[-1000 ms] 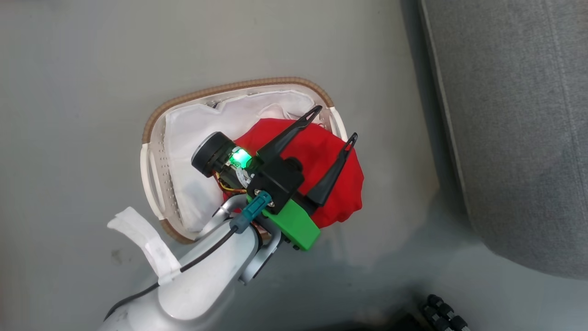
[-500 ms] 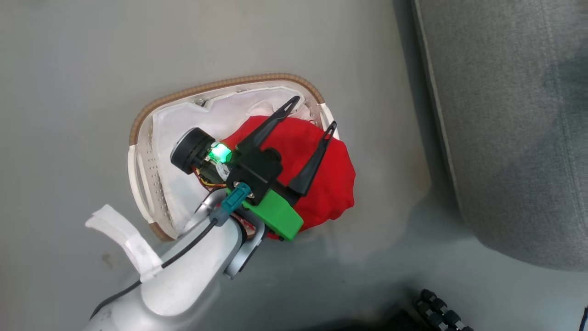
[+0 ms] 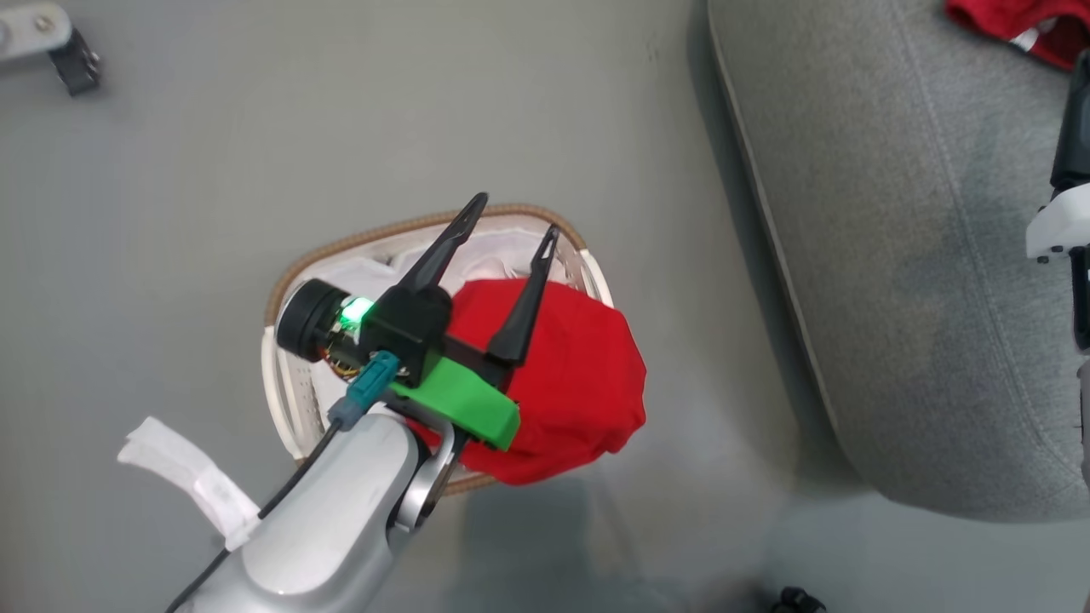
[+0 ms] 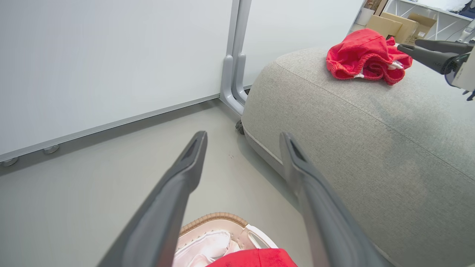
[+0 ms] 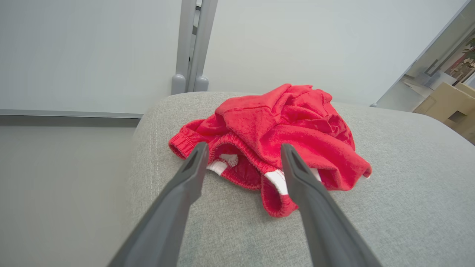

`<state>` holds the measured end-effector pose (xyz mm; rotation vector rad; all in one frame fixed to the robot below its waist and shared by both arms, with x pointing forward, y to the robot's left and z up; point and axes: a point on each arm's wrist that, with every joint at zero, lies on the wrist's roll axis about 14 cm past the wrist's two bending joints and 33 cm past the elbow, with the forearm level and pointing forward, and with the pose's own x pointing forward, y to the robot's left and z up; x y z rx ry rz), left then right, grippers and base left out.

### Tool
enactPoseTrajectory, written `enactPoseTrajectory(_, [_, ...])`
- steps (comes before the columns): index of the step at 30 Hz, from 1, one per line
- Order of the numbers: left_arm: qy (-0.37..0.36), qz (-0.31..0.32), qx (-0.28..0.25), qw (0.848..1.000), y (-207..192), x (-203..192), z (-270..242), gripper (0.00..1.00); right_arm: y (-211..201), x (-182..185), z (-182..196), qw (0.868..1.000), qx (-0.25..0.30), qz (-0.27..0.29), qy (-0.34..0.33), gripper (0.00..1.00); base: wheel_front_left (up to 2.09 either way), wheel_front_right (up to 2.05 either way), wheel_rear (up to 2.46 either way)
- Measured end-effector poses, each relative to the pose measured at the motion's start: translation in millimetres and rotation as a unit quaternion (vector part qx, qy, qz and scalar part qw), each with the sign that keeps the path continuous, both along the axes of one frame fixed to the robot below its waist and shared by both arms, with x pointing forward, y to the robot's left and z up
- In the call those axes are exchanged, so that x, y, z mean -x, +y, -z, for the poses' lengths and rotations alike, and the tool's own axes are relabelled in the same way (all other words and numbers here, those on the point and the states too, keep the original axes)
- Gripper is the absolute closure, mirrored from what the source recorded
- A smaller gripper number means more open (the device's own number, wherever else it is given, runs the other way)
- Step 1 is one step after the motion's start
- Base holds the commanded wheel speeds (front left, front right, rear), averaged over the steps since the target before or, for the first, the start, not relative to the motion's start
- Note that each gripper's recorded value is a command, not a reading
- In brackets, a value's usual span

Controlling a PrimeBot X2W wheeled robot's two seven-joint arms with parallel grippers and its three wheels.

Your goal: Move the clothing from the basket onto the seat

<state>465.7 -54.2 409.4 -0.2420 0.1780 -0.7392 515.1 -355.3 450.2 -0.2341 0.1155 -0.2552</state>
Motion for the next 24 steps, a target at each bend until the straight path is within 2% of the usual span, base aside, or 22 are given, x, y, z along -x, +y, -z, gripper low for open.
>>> enactPoseTrajectory(4, [-0.004,-0.038,0.001,0.999,17.7,-0.3,-14.2,0.00,13.8,1.1,-25.2,0.999,-0.002,-0.022,-0.027,0.00,0.00,0.00,0.00])
enactPoseTrajectory(10, [-0.009,-0.112,0.002,0.994,55.8,3.8,-35.4,0.00,49.3,9.8,-46.7,0.996,-0.032,-0.057,-0.059,0.00,0.00,0.00,0.00])
enactPoseTrajectory(18, [-0.012,-0.229,-0.007,0.973,130.9,27.1,-50.5,0.00,116.3,29.3,-62.5,0.985,-0.082,-0.118,-0.091,0.00,0.00,0.00,0.00])
enactPoseTrajectory(24, [-0.010,-0.293,-0.015,0.956,172.1,53.6,-52.8,0.00,157.0,48.4,-62.2,0.977,-0.115,-0.152,-0.097,0.00,0.00,0.00,0.00])
